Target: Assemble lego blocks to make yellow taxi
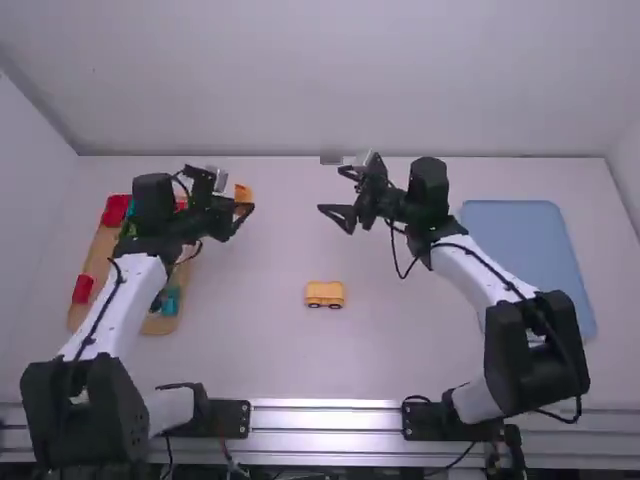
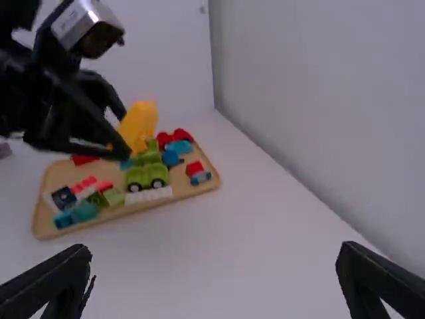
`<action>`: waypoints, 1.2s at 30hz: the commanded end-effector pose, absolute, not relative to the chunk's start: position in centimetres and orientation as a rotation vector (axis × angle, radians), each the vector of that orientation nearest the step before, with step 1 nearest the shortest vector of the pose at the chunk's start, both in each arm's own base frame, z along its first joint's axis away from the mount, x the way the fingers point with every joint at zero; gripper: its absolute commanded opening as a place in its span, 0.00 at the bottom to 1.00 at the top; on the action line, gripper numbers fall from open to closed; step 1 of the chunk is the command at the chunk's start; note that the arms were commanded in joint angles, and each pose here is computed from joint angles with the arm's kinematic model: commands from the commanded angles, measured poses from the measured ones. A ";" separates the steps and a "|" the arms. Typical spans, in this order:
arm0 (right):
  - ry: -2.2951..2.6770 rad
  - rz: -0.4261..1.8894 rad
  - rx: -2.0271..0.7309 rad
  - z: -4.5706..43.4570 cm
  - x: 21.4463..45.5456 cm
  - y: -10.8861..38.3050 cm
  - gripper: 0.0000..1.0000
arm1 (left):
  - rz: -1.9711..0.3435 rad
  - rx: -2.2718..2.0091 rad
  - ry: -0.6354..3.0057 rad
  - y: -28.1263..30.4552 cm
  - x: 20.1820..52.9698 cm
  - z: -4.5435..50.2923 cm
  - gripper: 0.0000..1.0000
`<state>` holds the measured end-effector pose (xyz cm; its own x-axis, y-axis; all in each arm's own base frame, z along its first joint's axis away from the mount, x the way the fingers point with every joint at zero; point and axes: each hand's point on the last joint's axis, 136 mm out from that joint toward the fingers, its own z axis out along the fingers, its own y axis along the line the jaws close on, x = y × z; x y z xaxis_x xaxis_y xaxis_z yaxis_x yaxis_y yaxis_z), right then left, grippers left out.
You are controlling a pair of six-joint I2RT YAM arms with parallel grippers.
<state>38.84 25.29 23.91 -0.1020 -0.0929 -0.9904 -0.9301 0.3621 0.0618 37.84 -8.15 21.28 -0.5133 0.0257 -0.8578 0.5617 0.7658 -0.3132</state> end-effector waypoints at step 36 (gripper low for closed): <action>1.275 1.508 -1.256 23.4 35.6 29.2 0.34 | -1.143 0.980 1.539 -20.4 36.9 21.4 0.03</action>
